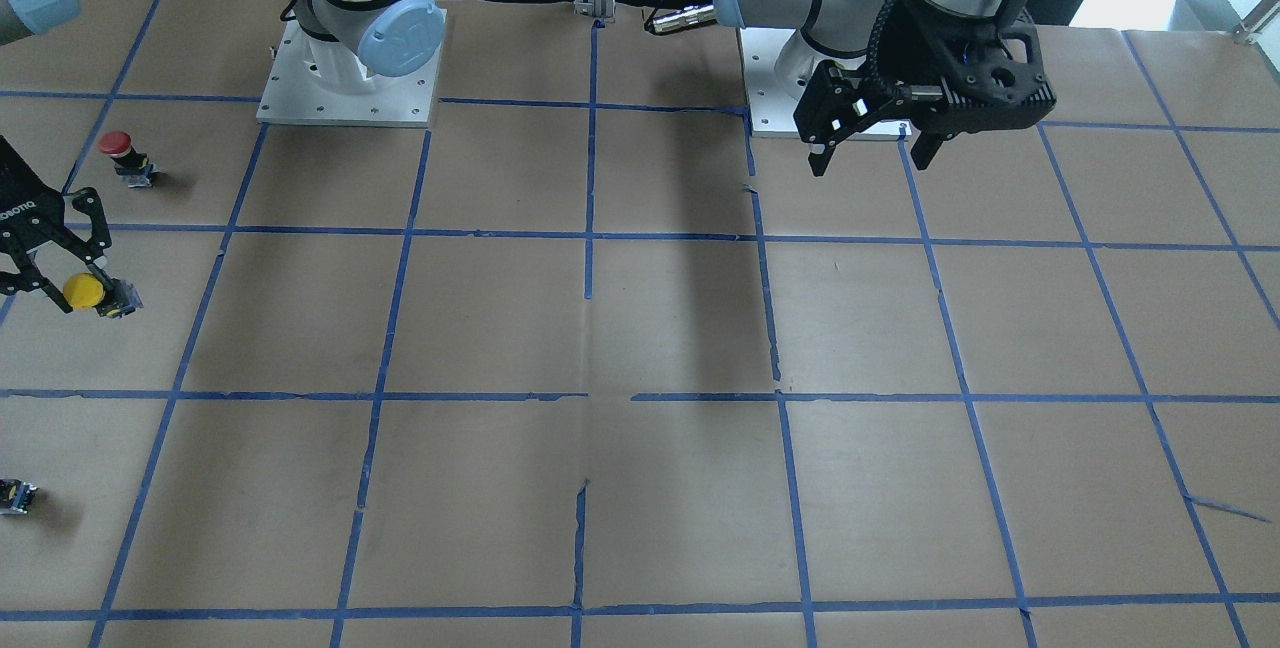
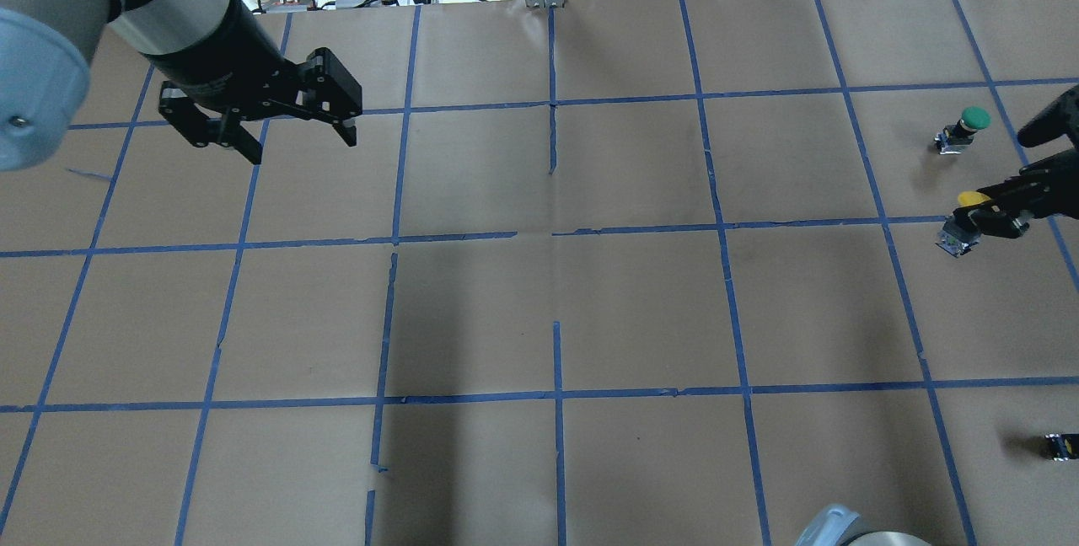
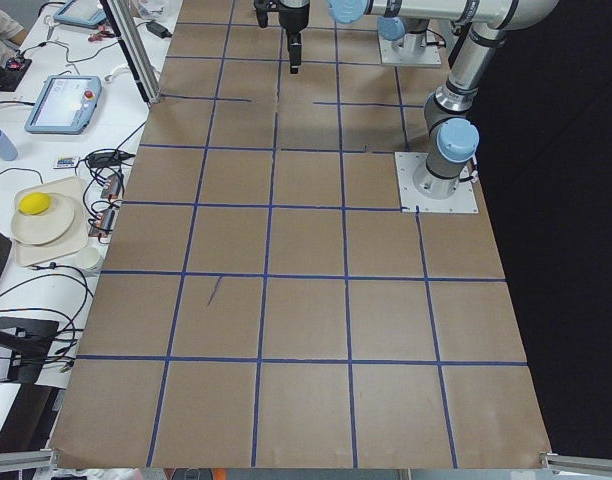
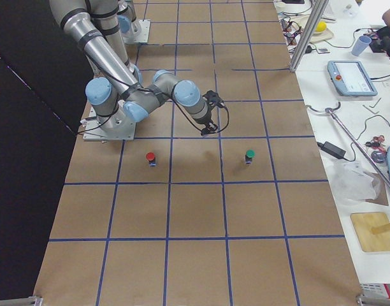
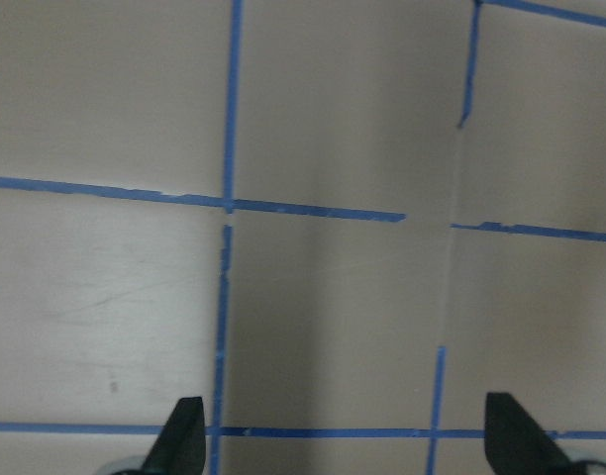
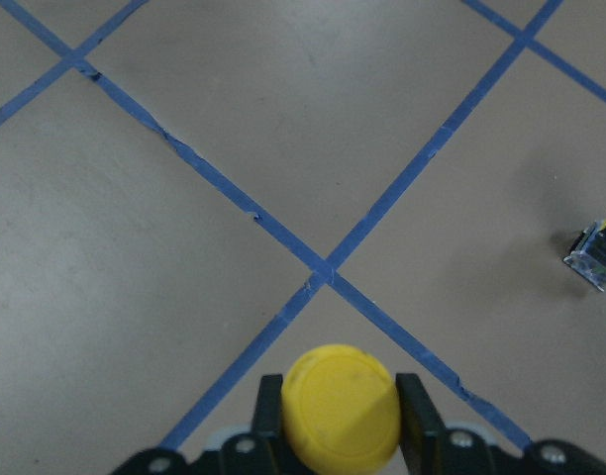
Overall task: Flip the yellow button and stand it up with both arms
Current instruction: 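Lower the button cap-up onto the table with the right gripper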
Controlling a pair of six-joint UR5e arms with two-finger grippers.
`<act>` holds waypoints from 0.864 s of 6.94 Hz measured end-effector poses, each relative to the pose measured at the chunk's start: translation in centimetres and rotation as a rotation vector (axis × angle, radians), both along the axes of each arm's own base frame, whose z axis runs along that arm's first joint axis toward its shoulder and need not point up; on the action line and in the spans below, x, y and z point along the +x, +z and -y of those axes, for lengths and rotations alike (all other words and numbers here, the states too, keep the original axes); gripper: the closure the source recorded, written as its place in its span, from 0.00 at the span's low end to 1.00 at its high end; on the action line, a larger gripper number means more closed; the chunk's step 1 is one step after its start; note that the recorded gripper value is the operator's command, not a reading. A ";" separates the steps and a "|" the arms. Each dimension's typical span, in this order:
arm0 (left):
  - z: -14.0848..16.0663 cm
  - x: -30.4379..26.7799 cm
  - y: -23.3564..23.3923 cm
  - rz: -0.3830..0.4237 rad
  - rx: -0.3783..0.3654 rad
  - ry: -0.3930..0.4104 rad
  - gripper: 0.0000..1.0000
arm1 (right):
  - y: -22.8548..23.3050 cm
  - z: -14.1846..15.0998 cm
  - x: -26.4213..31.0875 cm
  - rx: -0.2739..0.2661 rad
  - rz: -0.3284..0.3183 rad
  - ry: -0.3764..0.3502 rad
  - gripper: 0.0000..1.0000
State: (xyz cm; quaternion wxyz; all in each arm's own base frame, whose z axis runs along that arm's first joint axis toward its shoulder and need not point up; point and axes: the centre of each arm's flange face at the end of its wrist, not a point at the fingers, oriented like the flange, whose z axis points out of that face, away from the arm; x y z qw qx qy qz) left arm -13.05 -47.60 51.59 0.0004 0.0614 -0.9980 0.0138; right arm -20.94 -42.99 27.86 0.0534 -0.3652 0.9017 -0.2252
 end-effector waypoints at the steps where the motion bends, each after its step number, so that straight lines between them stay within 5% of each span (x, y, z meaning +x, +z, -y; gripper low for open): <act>1: -0.3 0.4 0.3 0.019 0.007 0.002 0.00 | -1.6 -1.0 -2.5 -0.070 0.017 0.070 0.84; 4: -0.3 0.8 0.3 0.012 0.009 0.002 0.00 | -4.9 -2.3 -8.4 -0.203 0.030 0.172 0.84; 6: 0.1 0.9 0.0 -0.087 0.008 -0.019 0.00 | -6.6 -2.6 -10.3 -0.230 0.052 0.177 0.84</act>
